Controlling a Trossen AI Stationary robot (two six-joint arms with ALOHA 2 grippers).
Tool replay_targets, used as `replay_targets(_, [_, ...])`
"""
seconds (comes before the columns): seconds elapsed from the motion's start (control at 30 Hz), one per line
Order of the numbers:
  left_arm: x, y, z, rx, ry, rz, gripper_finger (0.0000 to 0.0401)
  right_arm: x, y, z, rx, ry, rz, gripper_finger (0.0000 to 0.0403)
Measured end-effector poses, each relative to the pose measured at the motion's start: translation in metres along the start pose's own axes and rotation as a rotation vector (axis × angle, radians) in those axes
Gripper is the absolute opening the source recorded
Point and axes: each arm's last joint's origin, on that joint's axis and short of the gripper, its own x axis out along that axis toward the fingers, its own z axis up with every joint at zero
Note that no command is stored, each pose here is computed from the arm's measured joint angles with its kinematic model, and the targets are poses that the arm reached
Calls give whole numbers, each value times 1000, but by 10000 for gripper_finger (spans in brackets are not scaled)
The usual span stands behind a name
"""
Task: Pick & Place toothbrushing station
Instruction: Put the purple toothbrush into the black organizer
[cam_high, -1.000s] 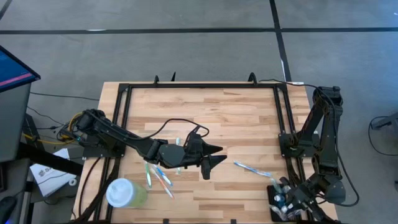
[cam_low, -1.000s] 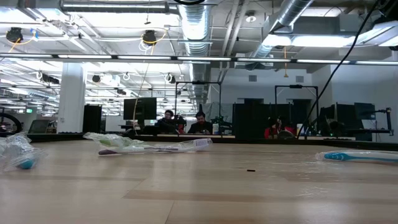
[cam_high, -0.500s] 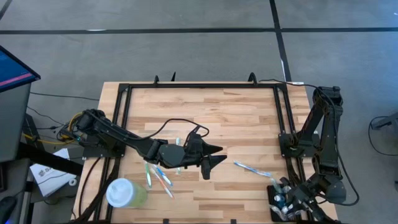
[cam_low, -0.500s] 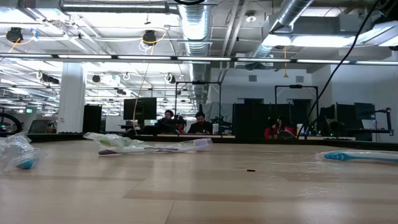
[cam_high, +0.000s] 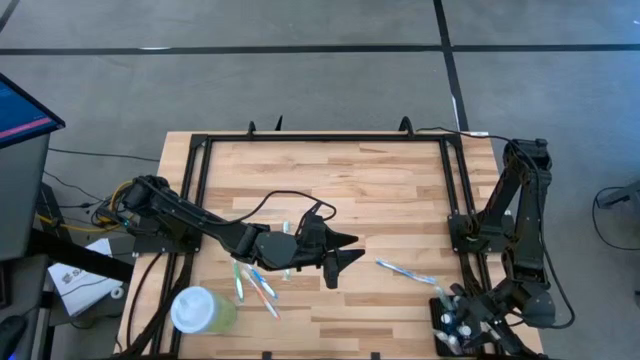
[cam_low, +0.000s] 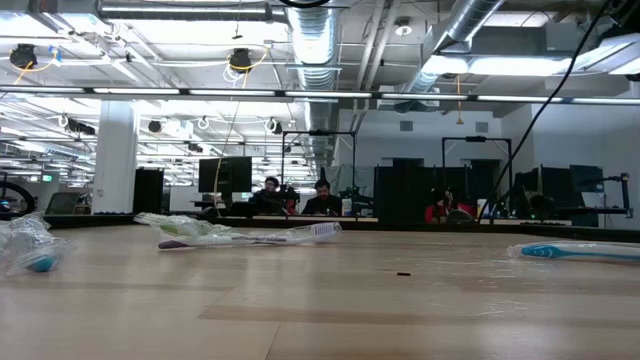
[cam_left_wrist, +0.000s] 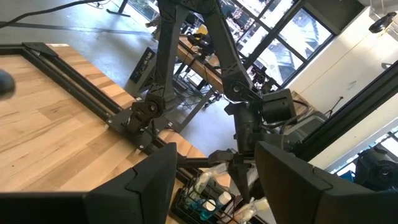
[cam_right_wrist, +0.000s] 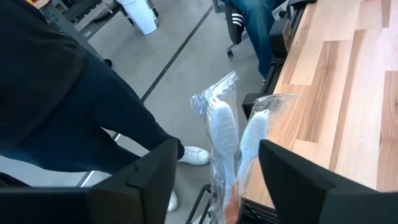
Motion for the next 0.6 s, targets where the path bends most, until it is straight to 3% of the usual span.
replay_targets(0.2, [0,0,0,0,0,0,213,-2,0,2,43,-7,5,232])
replay_targets(0.6, [0,0,0,1,0,0,213,-25,1,26,114,-116,123,176])
